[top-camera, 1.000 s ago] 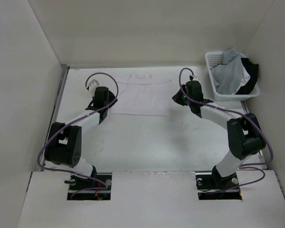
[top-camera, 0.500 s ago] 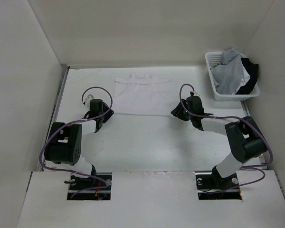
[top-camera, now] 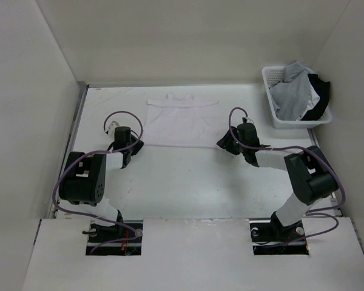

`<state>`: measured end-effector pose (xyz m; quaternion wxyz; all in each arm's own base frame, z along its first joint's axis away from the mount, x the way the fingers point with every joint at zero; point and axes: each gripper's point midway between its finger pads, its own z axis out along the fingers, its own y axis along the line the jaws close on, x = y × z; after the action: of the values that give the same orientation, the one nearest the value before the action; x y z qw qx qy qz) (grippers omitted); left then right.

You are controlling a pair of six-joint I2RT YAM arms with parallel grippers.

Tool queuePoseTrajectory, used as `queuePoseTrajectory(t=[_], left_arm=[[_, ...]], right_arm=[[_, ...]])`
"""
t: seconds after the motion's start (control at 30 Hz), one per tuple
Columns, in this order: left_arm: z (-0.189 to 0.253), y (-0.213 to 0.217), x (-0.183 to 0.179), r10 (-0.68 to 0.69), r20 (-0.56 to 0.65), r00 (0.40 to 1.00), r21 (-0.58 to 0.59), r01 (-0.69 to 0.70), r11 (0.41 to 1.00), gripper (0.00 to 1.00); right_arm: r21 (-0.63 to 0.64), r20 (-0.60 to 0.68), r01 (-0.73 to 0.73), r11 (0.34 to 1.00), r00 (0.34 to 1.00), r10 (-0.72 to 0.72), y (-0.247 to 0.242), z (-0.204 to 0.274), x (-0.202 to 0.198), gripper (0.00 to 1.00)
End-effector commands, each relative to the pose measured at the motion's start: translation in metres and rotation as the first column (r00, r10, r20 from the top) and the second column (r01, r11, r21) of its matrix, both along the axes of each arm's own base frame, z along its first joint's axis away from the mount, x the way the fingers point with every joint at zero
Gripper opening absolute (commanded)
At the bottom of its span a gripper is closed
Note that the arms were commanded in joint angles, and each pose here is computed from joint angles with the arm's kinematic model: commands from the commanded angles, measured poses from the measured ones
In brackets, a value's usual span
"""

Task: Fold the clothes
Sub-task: Fold the tank top

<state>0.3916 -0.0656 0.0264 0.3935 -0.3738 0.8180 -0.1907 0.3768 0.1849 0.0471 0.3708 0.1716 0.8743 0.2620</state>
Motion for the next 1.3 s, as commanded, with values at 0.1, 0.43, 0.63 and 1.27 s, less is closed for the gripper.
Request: queuePoseTrajectory(t=[0.1,0.43,0.63,1.27], left_arm=[[0.0,0.003,0.01,0.03,0.038,0.999,0.004,-0.03,1.0,0.08],[0.004,0.004,0.01,0.035,0.062,0.997,0.002,-0.035,0.999,0.01],[0.012,0.002,0.011,0.033,0.092,0.995,-0.006,-0.032,0.999,0.0],[0.206,-0.006,-0.094,-0.038,0.452,0.891,-0.018,0.052,0.998,0.0]], right_arm=[[0.031,0.005,-0.018,0.999,1.0,0.018,0.015,-0.002,0.006,0.48],[0.052,-0.054,-0.041,0.998,0.998,0.044,0.025,-0.015,0.007,0.32],[0.069,-0.07,-0.06,0.996,0.995,0.065,0.032,-0.016,0.011,0.16],[-0.007,0.299,-0.11,0.994,0.948,0.107,0.012,0.144,-0.103,0.0]])
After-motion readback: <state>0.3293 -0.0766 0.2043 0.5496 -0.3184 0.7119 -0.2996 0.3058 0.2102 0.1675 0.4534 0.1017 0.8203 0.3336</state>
